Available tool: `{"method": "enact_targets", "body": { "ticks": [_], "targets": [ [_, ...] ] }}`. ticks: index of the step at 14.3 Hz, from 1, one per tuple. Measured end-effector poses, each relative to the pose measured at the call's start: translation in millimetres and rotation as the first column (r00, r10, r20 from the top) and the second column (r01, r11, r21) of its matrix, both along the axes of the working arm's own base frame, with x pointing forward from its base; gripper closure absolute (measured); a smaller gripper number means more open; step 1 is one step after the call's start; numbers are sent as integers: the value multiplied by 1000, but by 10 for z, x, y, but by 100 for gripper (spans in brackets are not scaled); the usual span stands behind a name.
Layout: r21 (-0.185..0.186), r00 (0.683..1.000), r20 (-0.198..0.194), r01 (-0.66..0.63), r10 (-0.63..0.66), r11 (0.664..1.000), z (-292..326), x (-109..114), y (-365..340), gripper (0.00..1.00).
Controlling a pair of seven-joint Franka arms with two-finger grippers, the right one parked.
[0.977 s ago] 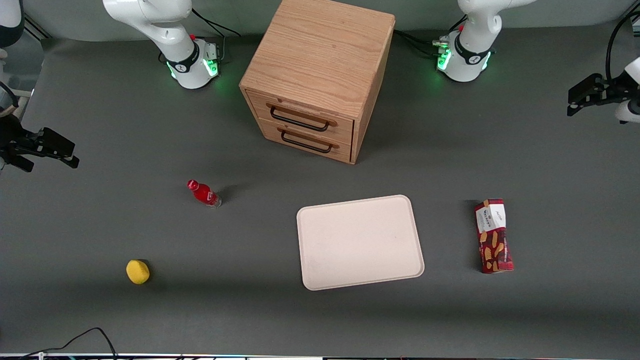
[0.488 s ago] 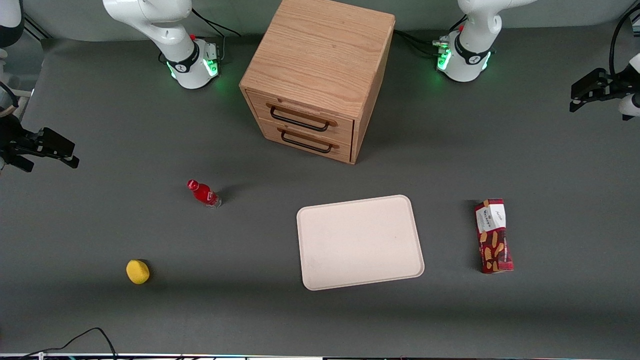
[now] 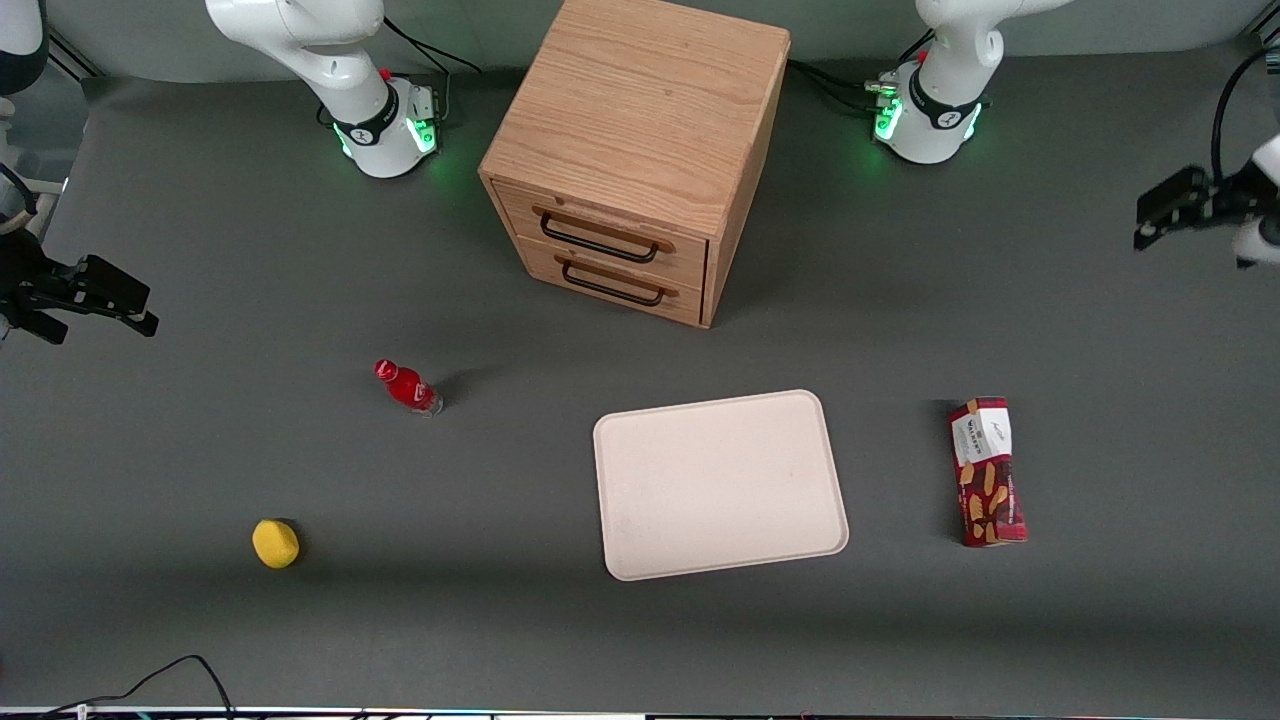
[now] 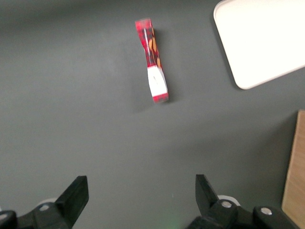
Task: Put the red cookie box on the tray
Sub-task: 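Lower the left gripper onto the red shortbread box and close it, then lift the box and carry it over the cream tray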
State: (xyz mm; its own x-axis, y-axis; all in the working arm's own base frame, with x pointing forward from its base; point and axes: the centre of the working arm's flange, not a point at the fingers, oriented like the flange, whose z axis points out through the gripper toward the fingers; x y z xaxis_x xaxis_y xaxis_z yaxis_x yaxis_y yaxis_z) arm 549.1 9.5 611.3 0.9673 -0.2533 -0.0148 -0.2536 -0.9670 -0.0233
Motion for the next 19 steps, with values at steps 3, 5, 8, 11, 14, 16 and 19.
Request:
{"method": "enact_targets", "body": {
  "ticks": [3,5,8,11,14,16,19],
  "targets": [
    [-28,1000,21,-1,1,1000,-730,535,27,0],
    [-47,997,32,-64,65,997,-1347,879,51,0],
    [-33,981,52,-184,186,982,-2292,1244,23,0],
    [-37,966,67,-246,248,969,-3020,1411,-50,0],
    [-51,961,66,-265,268,963,-3439,1462,-89,0],
    [-55,960,60,-269,273,961,-3628,1472,-97,0],
    [-52,961,49,-269,272,962,-3738,1462,-105,31]
  ]
}}
